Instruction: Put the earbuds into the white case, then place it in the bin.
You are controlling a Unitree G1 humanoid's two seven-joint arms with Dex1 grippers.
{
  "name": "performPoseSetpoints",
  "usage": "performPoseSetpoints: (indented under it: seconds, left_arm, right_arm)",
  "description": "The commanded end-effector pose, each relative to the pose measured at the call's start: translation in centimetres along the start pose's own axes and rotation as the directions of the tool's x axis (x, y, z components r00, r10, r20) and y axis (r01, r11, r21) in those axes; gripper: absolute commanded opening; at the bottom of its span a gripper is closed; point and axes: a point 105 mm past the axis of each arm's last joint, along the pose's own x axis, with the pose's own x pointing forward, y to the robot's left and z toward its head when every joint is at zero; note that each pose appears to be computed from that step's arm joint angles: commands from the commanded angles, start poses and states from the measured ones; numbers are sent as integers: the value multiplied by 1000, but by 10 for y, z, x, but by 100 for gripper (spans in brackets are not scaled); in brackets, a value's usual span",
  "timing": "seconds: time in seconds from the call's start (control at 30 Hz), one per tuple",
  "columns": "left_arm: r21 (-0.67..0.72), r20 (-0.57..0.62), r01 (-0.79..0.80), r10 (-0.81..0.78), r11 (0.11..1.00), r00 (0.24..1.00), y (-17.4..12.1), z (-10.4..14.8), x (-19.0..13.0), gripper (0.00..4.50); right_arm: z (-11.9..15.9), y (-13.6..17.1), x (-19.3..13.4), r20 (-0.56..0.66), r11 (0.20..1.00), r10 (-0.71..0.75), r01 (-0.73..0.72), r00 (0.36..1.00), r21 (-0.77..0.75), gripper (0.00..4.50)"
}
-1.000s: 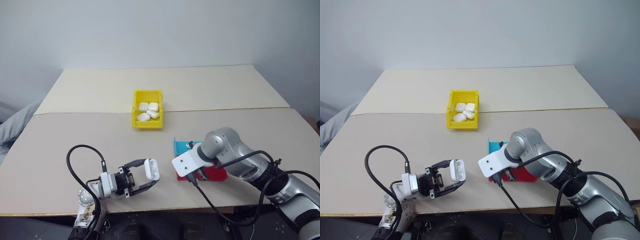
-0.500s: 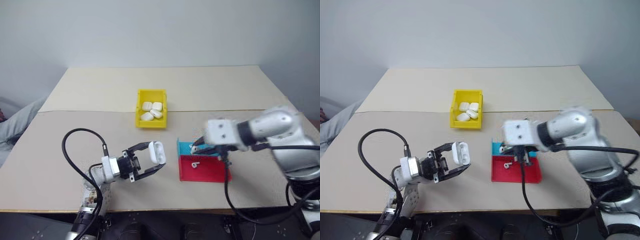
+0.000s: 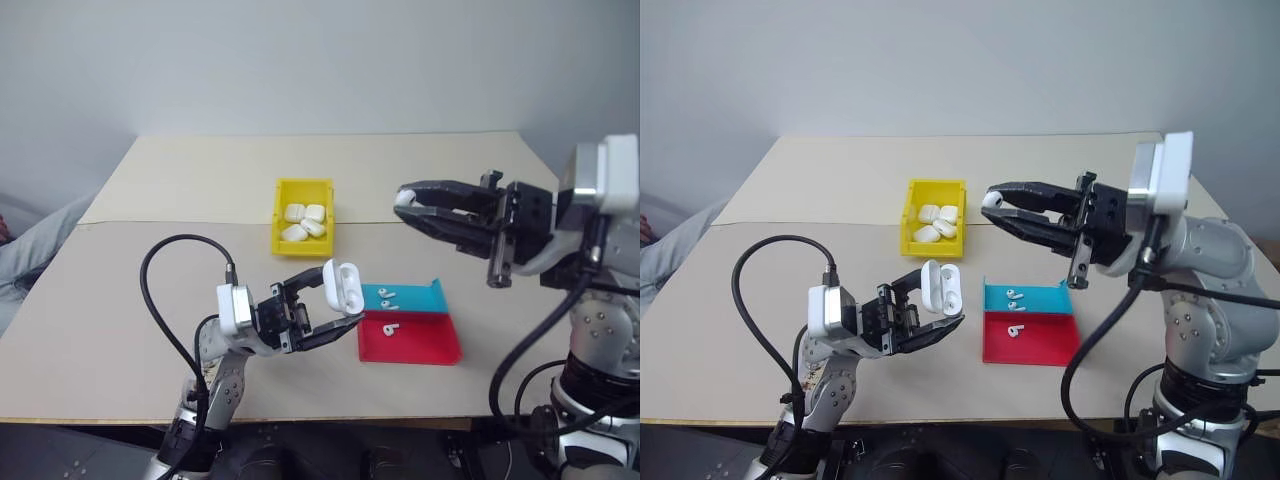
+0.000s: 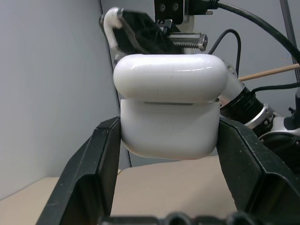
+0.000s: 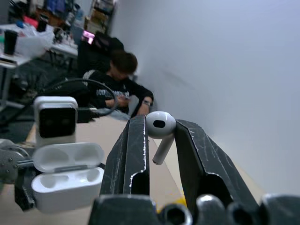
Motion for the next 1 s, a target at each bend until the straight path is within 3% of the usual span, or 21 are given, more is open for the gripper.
performPoseSetpoints:
  seconds: [0.03,0.23,1.0]
  left_arm:
    - [24,20,39,-40,999,999,-2,11,4,280]
    - [21,24,42,-43,999,999,-2,12,4,280]
    - [31,-2,47,-47,998,999,-4,12,0,280]
  right_arm:
    - [4,17,9,70,997,70,-66,995,-51,70]
    - [-13,32,19,93,991,126,-121,988,-54,70]
    - [-40,36,24,36,986,161,-159,986,-59,70]
